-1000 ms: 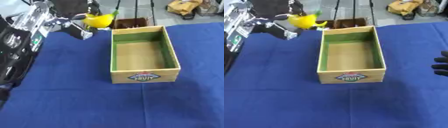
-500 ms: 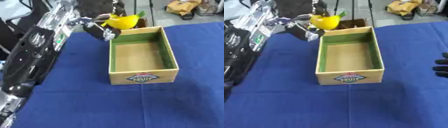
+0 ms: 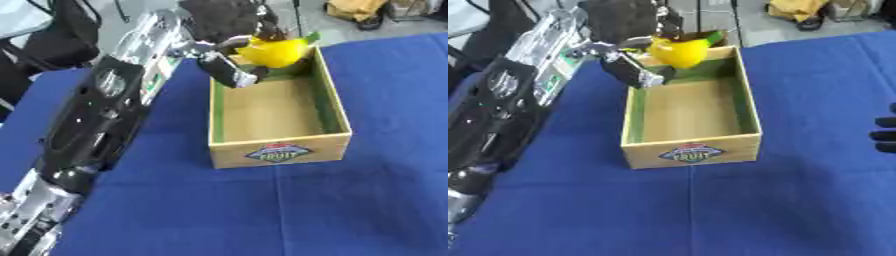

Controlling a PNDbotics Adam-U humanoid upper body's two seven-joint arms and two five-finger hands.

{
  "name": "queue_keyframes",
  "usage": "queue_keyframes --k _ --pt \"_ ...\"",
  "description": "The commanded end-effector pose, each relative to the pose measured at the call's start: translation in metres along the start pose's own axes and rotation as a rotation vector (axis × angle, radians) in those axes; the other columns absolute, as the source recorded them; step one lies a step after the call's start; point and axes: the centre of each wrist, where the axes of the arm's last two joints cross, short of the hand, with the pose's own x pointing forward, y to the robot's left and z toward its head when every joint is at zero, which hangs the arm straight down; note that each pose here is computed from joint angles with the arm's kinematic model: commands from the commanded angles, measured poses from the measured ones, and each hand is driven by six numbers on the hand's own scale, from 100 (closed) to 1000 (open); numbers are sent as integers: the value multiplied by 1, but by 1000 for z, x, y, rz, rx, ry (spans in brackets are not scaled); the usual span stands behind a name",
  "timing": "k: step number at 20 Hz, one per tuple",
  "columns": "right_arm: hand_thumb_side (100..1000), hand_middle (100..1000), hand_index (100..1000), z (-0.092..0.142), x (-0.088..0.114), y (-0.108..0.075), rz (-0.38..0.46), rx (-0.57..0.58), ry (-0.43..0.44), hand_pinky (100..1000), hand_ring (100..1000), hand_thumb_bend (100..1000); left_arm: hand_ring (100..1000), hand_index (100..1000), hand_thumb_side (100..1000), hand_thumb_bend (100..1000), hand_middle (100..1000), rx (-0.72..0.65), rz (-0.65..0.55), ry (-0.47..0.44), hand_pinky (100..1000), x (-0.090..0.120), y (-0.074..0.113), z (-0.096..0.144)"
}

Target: Pick up objects on the table and place them in the box.

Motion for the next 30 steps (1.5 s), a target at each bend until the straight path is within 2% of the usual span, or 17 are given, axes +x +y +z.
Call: queue_keyframes --k 1,6,10,14,23,27,29,30 --pt "1000 704 873 -4 10 -3 4 1 -46 707 706 100 589 692 475 100 565 -7 -46 14 348 -5 7 -5" --pt "1000 704 873 -7 13 0 -7 13 -60 707 706 100 591 690 477 100 564 -48 -56 16 352 2 -2 -18" --pt "1000 704 873 -8 15 1 -14 15 -68 708 706 100 591 690 477 100 563 -101 -32 42 352 10 -21 -27" --pt "1000 704 873 -9 15 1 -17 13 -71 708 706 100 590 688 473 100 560 -148 -27 74 352 15 -39 -31" --pt "1000 704 874 -9 16 1 -21 14 -74 709 707 100 603 699 486 100 579 -225 -87 82 372 24 -60 -34" --pt "1000 704 874 -9 15 2 -22 15 -73 709 707 100 643 734 512 100 627 -236 -103 73 438 29 -70 -35" --pt "1000 704 874 -9 15 1 -21 15 -71 709 707 100 733 814 568 100 728 -235 -117 67 598 30 -73 -35" --pt "1000 705 874 -9 15 1 -20 15 -70 709 708 100 759 830 602 151 754 -234 -127 65 624 31 -73 -35"
